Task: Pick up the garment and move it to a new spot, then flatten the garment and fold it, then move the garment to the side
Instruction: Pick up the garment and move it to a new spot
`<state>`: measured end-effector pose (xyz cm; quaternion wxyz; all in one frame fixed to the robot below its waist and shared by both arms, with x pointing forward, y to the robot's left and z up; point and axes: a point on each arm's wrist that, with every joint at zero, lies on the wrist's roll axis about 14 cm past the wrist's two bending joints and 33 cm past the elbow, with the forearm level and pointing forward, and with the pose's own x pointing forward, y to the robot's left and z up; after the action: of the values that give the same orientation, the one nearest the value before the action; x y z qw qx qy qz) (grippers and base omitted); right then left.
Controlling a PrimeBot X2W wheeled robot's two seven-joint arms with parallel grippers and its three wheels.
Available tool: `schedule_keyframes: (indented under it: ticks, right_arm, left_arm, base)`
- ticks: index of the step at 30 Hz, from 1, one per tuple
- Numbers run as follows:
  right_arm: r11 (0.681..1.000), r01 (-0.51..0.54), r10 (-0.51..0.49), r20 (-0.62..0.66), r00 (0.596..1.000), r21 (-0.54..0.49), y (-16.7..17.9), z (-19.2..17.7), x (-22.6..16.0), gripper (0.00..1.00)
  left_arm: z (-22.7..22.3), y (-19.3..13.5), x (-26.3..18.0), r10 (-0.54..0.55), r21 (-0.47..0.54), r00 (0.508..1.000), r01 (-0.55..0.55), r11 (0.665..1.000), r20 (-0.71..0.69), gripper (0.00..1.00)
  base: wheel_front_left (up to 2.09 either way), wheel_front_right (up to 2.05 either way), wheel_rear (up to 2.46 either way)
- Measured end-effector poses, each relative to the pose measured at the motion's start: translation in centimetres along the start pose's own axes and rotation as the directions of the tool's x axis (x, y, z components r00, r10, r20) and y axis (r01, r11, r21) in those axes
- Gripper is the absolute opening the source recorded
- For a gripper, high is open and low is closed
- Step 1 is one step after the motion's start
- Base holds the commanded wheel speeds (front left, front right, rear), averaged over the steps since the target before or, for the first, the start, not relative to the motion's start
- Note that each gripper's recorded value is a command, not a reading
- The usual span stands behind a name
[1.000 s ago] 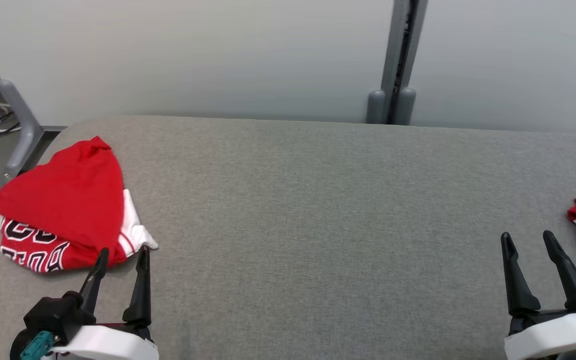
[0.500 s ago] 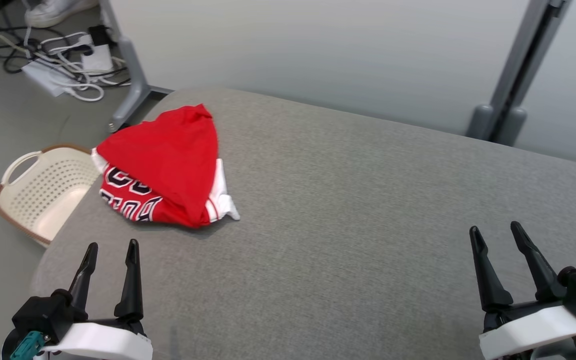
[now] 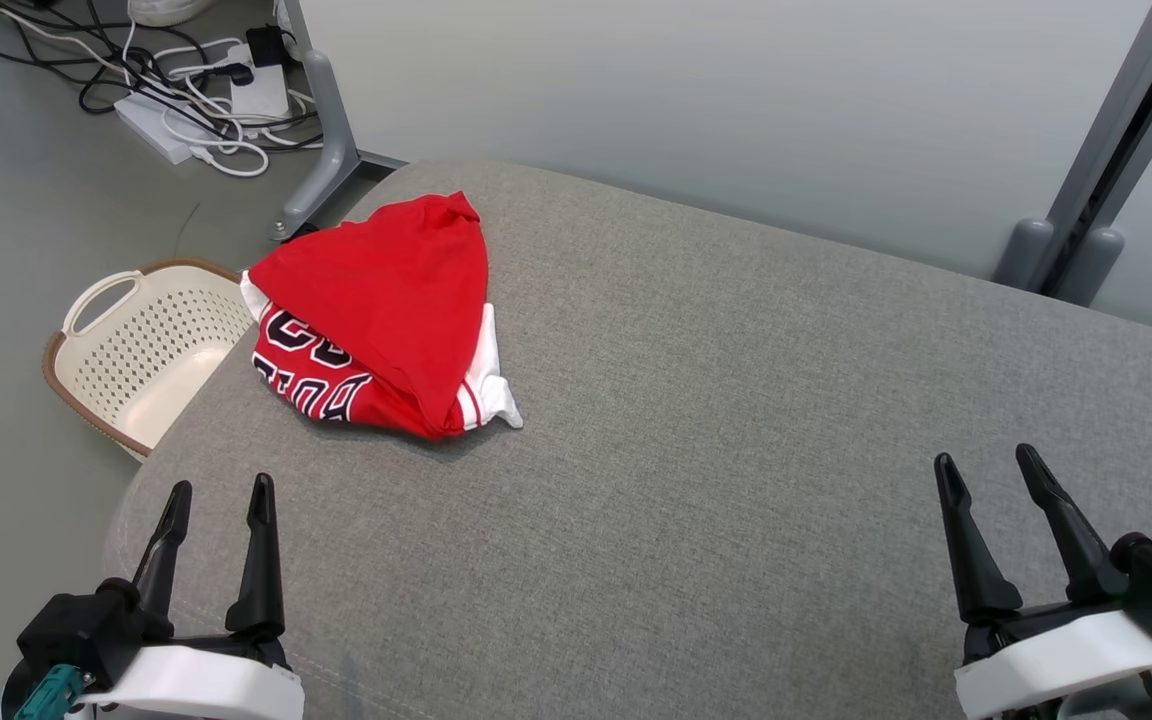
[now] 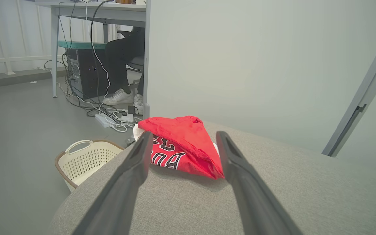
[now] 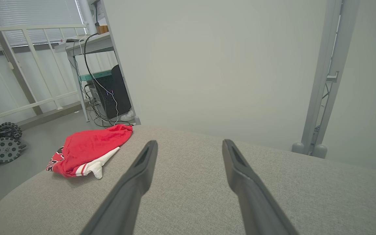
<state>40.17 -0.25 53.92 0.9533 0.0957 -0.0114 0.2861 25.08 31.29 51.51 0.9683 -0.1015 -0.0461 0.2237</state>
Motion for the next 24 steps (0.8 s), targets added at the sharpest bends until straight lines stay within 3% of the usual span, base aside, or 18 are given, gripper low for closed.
schedule_keyframes:
  ticks: [12,20,24]
  right_arm:
    - [1.0,0.01,-0.009,-0.006,1.0,0.006,-0.8,-0.3,0.9,1.0]
    - [1.0,0.029,-0.029,0.01,1.0,0.001,-2.8,-0.3,2.7,1.0]
    - [0.998,0.058,-0.058,-0.01,0.998,0.005,-4.5,-1.4,3.3,1.0]
  left_arm:
    - [1.7,-1.4,2.5,-0.029,0.014,0.998,0.028,1.0,0.06,1.0]
    - [4.6,-4.6,9.6,-0.088,0.036,0.984,0.084,0.996,0.156,1.0]
    - [2.8,-6.4,13.8,-0.147,0.044,0.985,0.144,0.989,0.092,1.0]
  base:
    - [0.0,0.0,0.0]
    - [0.0,0.0,0.0]
    - [0.0,0.0,0.0]
